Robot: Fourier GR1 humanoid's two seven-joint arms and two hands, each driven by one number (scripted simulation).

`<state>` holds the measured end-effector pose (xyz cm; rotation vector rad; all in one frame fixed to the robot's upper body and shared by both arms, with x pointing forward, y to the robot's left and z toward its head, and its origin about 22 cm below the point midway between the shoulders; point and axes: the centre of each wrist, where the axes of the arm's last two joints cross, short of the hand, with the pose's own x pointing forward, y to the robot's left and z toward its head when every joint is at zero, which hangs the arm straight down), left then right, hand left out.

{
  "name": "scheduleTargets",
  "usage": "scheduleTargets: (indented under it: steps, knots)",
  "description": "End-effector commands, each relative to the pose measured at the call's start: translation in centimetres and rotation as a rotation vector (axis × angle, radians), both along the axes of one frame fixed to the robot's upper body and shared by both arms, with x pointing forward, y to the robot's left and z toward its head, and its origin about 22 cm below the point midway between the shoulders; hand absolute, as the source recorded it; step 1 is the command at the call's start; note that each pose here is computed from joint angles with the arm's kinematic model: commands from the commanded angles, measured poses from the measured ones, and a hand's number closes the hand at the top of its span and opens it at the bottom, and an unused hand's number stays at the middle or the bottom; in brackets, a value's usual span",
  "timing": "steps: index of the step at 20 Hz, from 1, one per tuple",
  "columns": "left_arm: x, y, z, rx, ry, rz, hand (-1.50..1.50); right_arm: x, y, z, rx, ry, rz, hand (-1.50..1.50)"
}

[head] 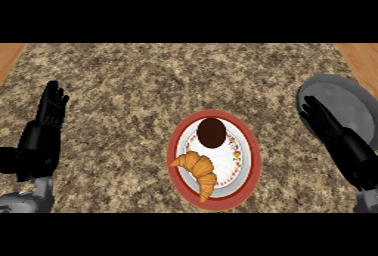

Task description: Pick the cupcake from the plate and place it in the pan

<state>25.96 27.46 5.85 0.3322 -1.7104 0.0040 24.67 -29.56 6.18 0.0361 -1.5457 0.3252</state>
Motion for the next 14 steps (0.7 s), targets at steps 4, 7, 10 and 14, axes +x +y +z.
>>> scheduleTargets:
  steps: [4, 7, 10, 14]
  knots:
    - [0.3, -0.6, -0.3, -0.07, 0.085, -0.068, 0.0, 3.6, 5.1, 5.5, 0.182, -0.385, -0.02, 1.5]
    - [0.3, -1.0, -0.8, -0.16, 0.179, -0.1, 0.0, 3.3, 3.2, 5.5, -0.16, -0.431, -0.217, 1.5]
    - [0.3, -0.1, -1.3, -0.19, 0.2, -0.076, 0.0, 0.7, 4.9, 3.1, -0.2, -0.622, -0.31, 1.5]
    - [0.8, 1.8, 0.7, -0.178, 0.209, -0.084, 0.0, -4.5, 5.7, -1.3, -0.327, -0.516, -0.36, -1.5]
